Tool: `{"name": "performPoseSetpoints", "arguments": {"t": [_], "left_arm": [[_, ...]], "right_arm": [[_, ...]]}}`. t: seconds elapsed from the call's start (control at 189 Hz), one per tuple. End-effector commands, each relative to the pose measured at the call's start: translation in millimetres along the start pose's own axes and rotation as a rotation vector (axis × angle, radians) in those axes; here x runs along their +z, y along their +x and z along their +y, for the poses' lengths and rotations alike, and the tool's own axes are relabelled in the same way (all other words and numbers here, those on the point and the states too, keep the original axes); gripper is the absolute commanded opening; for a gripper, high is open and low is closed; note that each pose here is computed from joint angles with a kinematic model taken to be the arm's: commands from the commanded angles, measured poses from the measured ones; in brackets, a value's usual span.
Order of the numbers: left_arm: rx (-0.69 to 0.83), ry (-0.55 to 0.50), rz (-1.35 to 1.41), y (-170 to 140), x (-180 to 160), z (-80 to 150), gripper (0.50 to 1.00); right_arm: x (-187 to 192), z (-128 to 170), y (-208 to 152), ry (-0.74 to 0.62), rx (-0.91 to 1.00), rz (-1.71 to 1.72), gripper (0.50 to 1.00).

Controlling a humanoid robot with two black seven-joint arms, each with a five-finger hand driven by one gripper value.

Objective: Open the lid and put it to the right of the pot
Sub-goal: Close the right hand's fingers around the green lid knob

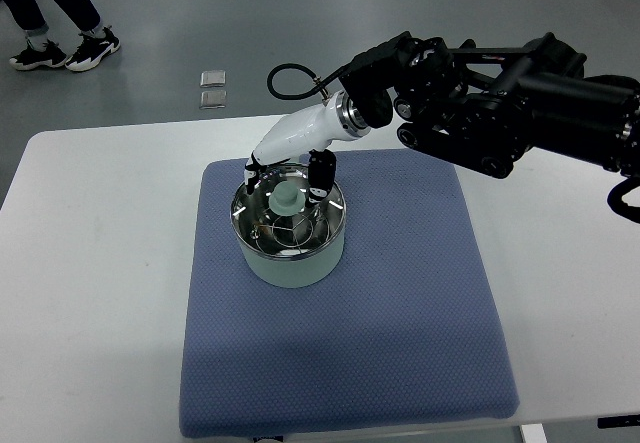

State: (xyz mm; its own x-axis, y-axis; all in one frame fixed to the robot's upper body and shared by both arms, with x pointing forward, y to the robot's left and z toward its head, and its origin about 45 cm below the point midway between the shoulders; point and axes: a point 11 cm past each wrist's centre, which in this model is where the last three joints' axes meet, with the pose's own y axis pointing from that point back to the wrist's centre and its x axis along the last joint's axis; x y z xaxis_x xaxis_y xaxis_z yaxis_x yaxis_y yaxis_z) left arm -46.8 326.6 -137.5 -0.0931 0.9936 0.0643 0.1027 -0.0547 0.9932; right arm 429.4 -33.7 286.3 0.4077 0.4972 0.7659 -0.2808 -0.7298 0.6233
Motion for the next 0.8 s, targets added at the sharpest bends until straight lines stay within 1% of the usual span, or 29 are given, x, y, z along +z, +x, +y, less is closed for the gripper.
{"name": "performPoseSetpoints", "arguments": {"t": [0.0,0.169,0.217,0.396,0.401,0.496,0.523,0.56,0.576,0.634,0.671,0.792], "left_arm": [[-0.001,-0.002,0.0,-0.4,0.2,0.0,1.0],[-0.003,-0.002,0.0,-0.9,0.2,0.0,1.0],[-0.001,-0.002,0.0,-0.4,0.2,0.0,1.0],[-0.001,-0.002,0.0,-0.4,0.2,0.0,1.0],[-0.001,-0.002,0.0,-0.4,0.2,0.0,1.0],[-0.001,-0.002,0.0,-0.4,0.2,0.0,1.0],[-0.001,-0.002,0.0,-0.4,0.2,0.0,1.0],[-0.001,-0.002,0.0,-0.4,0.2,0.0,1.0],[-0.001,-0.002,0.0,-0.4,0.2,0.0,1.0],[-0.001,-0.002,0.0,-0.4,0.2,0.0,1.0],[-0.001,-0.002,0.0,-0.4,0.2,0.0,1.0],[-0.001,-0.002,0.0,-0.4,0.2,0.0,1.0]], "right_arm": [[2.2,2.9,2.2,-0.006,0.005,0.002,0.795],[2.0,3.9,3.5,-0.002,0.007,0.004,0.785],[2.0,3.6,2.8,-0.001,0.006,0.002,0.768],[1.6,2.4,0.9,0.001,0.004,-0.001,0.754],[1.6,2.2,0.4,0.002,0.005,-0.002,0.732],[1.6,1.5,0.5,0.002,0.012,0.002,0.711],[1.7,1.0,-0.7,0.003,0.012,0.0,0.684],[2.5,0.8,-2.8,0.003,0.011,-0.005,0.668],[2.6,0.3,-4.1,0.003,0.01,-0.007,0.654],[2.5,-0.5,-5.2,0.004,0.01,-0.009,0.639],[2.4,-0.5,-5.2,0.006,0.01,-0.009,0.617],[3.2,-0.2,-6.0,0.003,0.009,-0.011,0.611]]}}
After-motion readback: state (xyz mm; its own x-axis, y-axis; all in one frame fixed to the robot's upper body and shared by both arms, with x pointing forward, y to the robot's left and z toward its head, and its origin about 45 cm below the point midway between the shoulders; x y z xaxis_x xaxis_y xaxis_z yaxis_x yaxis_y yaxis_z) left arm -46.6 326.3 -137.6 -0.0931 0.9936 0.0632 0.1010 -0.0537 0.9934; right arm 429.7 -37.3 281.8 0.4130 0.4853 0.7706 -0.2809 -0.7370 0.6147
